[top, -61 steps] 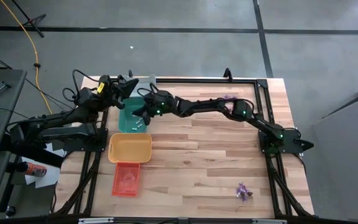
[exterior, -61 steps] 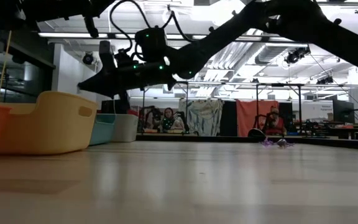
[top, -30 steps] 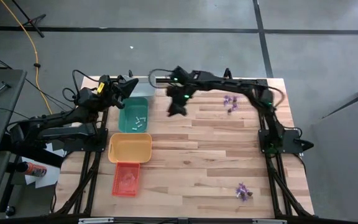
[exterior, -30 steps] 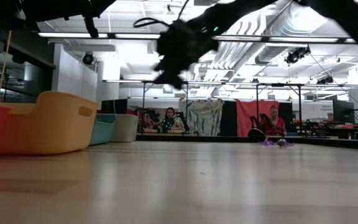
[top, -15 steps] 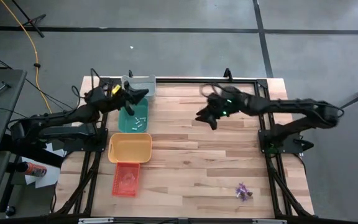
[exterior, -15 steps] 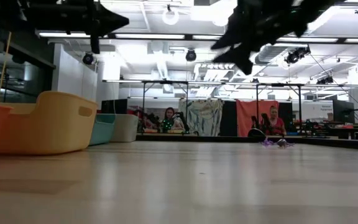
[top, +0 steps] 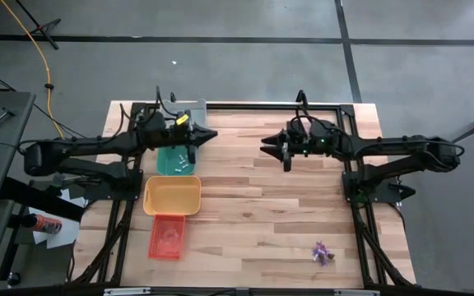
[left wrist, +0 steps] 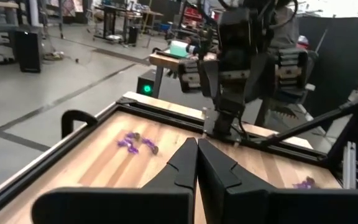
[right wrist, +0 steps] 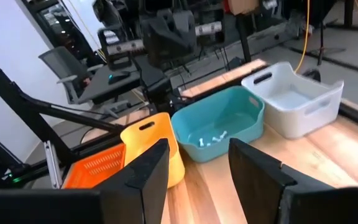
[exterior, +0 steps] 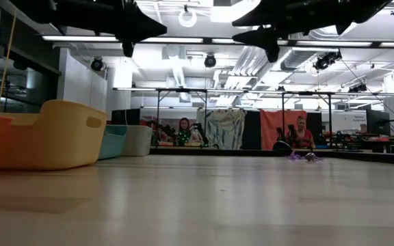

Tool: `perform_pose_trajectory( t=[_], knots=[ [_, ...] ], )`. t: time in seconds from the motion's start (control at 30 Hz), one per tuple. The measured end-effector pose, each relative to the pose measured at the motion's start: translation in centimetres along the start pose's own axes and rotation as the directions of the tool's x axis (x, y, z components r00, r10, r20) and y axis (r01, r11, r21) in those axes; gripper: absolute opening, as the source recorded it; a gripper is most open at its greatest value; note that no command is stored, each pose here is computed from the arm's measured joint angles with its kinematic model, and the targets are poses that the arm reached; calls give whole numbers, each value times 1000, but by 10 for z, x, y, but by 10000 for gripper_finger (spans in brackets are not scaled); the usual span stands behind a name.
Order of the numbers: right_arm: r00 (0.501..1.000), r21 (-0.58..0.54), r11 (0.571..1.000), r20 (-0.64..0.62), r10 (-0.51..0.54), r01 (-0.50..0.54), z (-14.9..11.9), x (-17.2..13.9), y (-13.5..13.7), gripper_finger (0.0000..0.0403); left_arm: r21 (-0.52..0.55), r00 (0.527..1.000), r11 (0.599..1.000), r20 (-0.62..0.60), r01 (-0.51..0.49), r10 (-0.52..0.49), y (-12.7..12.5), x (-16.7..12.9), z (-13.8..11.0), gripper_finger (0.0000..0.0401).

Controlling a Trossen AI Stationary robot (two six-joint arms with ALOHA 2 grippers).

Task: Sort Halloween decoration
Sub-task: Put the white bone toy in the green bin

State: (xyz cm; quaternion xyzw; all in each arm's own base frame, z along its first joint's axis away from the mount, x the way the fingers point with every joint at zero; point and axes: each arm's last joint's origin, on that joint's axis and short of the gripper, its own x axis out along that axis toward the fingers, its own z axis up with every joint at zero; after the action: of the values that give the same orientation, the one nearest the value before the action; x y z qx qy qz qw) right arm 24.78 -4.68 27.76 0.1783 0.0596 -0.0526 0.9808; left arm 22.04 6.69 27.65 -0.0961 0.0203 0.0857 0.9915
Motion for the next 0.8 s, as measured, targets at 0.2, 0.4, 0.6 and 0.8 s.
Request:
perform_pose_trajectory(
  t=[0.2,0.4,0.6,0.8],
  knots=[
    [1000,-34,999,7,3,-3,1,0,1,138,3,1000,1000,10,23,-23,-5,-1,2,0],
    [1000,-52,999,5,6,-6,1,0,1,64,6,999,999,9,40,-40,-9,-1,1,0],
    [1000,-83,997,5,5,-4,1,0,0,11,7,998,998,5,69,-69,-15,-1,0,0],
    [1000,-111,994,6,3,-3,2,0,0,5,27,996,996,0,90,-90,-20,0,-1,0]
  ],
)
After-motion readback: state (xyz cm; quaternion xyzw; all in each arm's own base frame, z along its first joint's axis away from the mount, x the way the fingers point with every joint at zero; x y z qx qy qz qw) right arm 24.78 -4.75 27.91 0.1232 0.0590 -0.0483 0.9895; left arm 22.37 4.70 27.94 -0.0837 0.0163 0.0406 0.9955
